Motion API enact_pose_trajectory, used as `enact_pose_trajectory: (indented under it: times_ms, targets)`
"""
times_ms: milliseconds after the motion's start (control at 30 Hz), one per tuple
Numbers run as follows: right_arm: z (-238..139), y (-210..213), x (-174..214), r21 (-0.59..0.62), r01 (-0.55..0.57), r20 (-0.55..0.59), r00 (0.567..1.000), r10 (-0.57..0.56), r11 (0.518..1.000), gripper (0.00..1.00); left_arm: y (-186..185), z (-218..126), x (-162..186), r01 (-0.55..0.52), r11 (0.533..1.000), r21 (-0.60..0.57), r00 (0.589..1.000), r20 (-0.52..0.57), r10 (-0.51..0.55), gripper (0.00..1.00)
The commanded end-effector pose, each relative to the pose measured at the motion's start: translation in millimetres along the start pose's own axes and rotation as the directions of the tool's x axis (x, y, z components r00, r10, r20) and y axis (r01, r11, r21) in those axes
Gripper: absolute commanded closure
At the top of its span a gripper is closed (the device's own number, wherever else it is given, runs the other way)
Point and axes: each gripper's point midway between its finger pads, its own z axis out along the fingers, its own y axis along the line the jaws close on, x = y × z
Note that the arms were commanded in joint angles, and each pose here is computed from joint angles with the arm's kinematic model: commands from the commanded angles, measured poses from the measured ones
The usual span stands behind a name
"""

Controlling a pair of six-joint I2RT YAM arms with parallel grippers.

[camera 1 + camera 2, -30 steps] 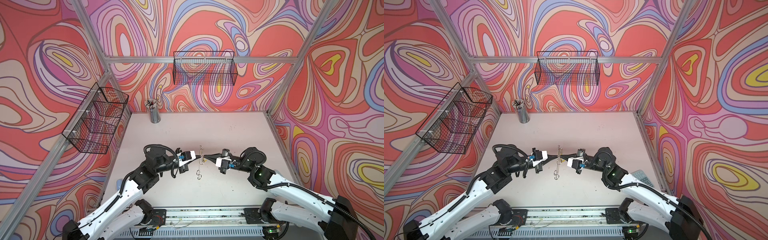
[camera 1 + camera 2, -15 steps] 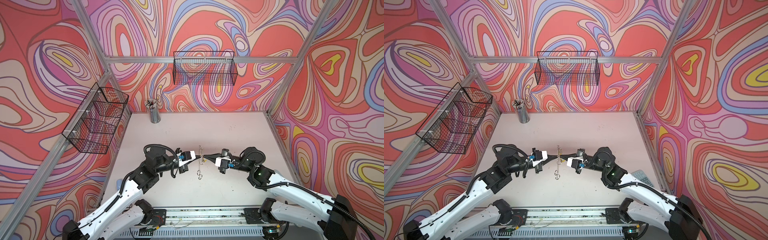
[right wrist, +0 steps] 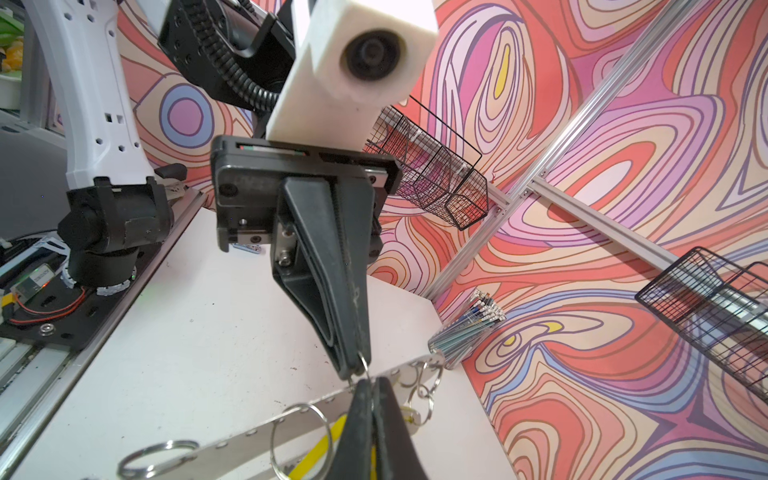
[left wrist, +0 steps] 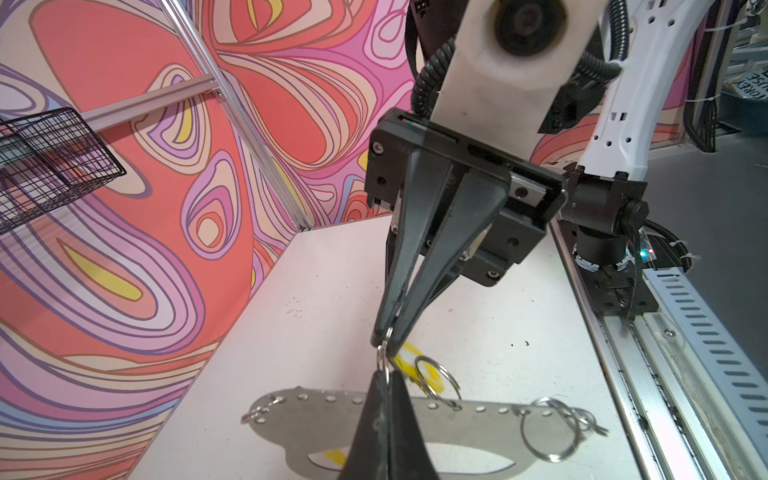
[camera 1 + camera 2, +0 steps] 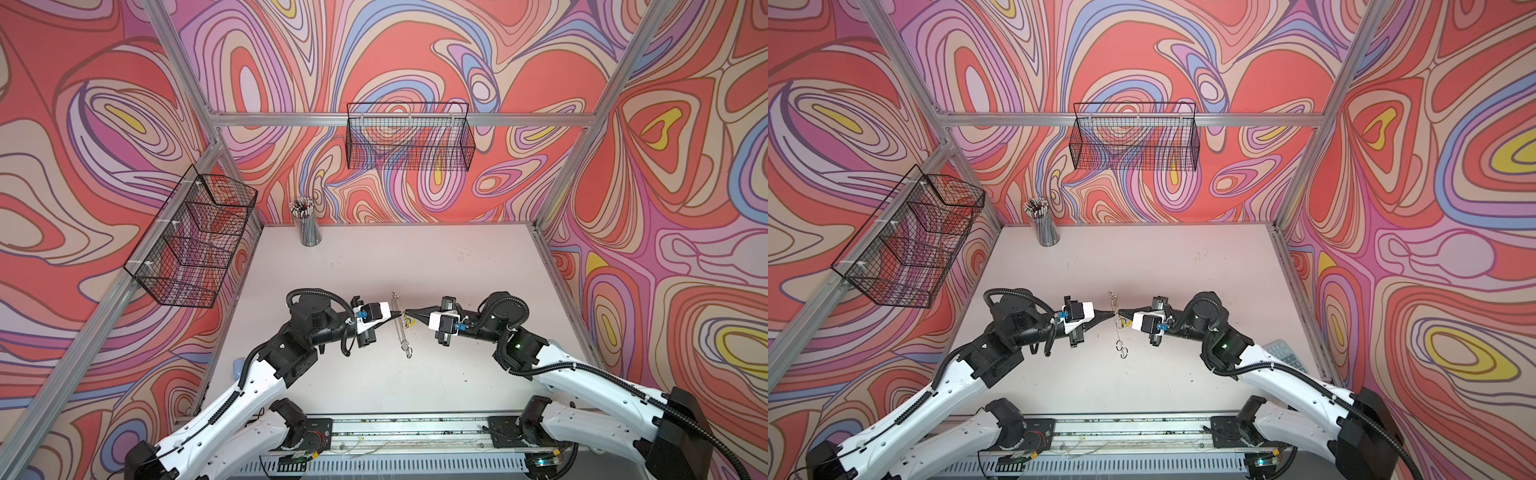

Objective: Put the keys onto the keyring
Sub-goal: 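Open the right gripper and draw it back from the plate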

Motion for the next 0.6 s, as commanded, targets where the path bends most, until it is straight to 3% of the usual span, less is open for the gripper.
enact_pose_trajectory:
  times_ms: [0, 300, 567]
  targets:
    - [4, -4, 1, 0.002, -0.062, -0.022, 0.998, 0.062, 0.998, 1.0, -2, -7, -30, -0.074, 0.997, 0.003, 0.993, 0.091, 0.074, 1.0]
    - [6, -20, -5, 0.046, -0.229, -0.047, 0.972, 0.231, 0.972, 1.0, 0, -9, -30, -0.094, 0.995, -0.019, 0.991, 0.093, 0.095, 1.0]
    - [10, -30, -9, 0.067, -0.408, -0.071, 0.908, 0.412, 0.91, 1.0, 2, -11, -30, -0.099, 0.994, -0.038, 0.99, 0.092, 0.103, 1.0]
